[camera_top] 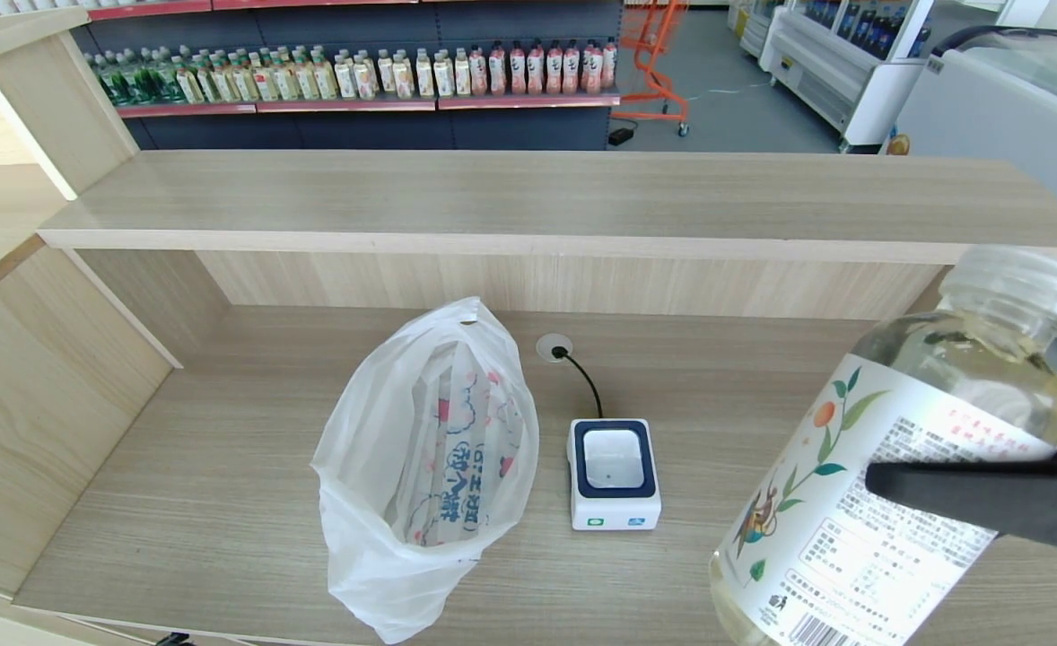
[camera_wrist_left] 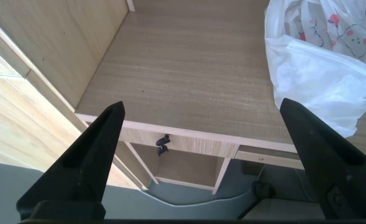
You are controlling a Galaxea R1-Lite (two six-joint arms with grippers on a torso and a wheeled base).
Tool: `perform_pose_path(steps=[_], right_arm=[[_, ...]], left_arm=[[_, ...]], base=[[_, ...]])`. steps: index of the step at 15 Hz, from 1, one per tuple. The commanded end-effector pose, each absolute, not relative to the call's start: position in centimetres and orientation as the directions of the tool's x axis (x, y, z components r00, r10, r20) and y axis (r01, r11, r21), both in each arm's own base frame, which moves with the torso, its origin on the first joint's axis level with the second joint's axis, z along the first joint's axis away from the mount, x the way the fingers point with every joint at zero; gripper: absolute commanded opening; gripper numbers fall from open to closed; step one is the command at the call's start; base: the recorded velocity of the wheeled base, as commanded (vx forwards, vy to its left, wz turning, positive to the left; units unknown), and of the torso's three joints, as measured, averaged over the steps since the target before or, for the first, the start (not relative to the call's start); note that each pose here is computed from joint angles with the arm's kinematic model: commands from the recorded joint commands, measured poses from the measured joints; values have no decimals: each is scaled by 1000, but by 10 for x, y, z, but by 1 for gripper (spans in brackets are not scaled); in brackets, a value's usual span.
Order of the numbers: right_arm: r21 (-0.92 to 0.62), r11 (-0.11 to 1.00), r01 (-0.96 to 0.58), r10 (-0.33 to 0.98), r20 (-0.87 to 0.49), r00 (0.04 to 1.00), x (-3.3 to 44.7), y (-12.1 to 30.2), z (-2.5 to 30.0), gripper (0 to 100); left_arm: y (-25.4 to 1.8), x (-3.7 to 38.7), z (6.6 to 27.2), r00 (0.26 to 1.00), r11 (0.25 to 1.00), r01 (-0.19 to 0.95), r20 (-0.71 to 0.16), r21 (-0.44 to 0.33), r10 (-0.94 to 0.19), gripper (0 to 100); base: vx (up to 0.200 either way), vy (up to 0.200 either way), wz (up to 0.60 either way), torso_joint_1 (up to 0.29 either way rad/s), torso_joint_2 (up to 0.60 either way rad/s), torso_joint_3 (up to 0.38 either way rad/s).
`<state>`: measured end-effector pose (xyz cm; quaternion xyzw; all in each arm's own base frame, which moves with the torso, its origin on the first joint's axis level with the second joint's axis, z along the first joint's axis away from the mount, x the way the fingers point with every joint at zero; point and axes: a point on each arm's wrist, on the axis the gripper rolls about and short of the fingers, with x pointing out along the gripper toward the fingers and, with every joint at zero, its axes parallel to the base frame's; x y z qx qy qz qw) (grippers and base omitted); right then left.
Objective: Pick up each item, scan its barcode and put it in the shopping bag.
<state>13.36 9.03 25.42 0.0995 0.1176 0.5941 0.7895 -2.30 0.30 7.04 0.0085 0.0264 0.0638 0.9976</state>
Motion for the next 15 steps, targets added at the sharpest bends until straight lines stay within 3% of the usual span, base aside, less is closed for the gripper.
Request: perform_pose_path(steps=[1, 11, 15], right_arm=[[297, 268, -917, 963, -68, 259, 136, 93, 255, 0], [287, 235, -929, 972, -75, 223, 146, 107, 258, 0], [-33, 309, -950, 939, -150, 311, 178, 103, 238, 0]], left_arm=[[3, -23, 70, 990, 992, -128, -52, 21, 129, 100], [3, -23, 70, 990, 992, -128, -52, 21, 129, 100], [3, -23, 70, 990, 992, -128, -52, 21, 129, 100]], base=[[0, 0, 0, 0, 0, 0], [0, 0, 0, 0, 0, 0], [0, 0, 0, 0, 0, 0]])
